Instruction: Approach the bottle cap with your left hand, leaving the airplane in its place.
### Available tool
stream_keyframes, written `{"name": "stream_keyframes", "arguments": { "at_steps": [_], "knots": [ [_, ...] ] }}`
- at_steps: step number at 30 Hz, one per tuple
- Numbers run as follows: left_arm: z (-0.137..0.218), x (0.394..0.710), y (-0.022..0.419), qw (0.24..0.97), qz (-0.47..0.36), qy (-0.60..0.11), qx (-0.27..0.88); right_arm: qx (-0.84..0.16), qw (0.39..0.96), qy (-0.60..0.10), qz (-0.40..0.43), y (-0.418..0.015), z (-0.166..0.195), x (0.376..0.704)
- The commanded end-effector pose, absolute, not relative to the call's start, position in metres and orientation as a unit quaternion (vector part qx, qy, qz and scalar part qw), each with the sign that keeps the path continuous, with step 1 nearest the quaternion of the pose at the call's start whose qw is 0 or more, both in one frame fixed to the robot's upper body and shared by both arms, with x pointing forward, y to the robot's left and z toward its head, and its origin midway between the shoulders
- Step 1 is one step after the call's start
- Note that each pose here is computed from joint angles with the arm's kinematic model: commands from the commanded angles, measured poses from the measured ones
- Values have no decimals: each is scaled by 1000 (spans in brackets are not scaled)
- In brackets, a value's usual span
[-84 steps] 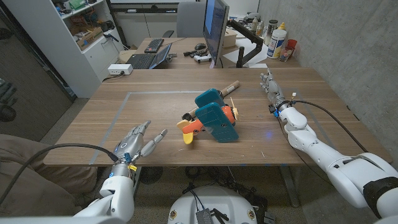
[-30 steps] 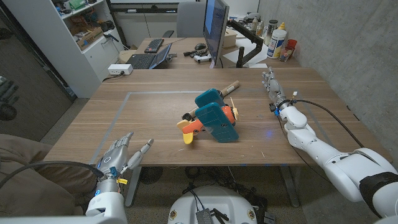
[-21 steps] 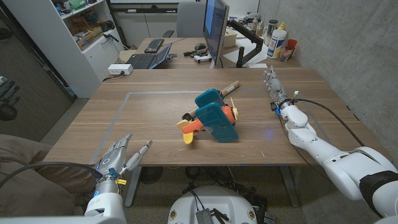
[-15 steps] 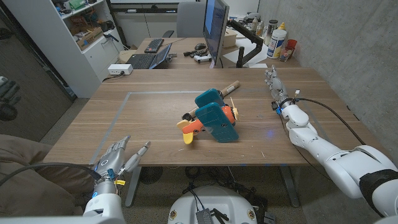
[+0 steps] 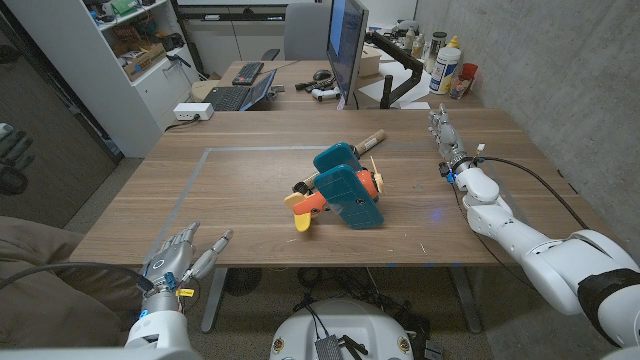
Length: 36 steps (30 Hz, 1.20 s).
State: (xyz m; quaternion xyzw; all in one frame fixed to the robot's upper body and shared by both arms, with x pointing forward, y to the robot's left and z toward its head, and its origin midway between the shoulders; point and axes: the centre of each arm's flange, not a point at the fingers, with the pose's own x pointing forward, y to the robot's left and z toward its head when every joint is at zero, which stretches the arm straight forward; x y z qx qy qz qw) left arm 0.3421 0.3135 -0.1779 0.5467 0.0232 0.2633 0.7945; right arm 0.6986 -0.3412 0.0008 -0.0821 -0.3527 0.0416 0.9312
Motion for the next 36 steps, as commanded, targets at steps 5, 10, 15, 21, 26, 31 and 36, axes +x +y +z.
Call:
{"name": "stream_keyframes", "arguments": {
  "at_steps": [5, 10, 15, 21, 26, 31, 36],
  "knots": [
    [-184, 345, 330, 804, 268, 51, 528, -82, 932, -352, 36, -345, 0, 698],
    [-182, 347, 333, 806, 263, 56, 527, -83, 932, -350, 34, -344, 0, 699],
    [-179, 350, 338, 807, 263, 63, 524, -88, 934, -345, 29, -344, -2, 701],
    [-176, 355, 342, 807, 262, 70, 525, -84, 936, -342, 21, -345, -2, 703],
    [-175, 357, 345, 803, 260, 81, 530, -84, 936, -343, 16, -348, -2, 703],
    [-178, 359, 353, 802, 265, 101, 526, -79, 936, -344, 15, -350, -4, 702],
    [-178, 360, 357, 800, 268, 106, 525, -78, 934, -347, 13, -351, -3, 700]
  ]
}}
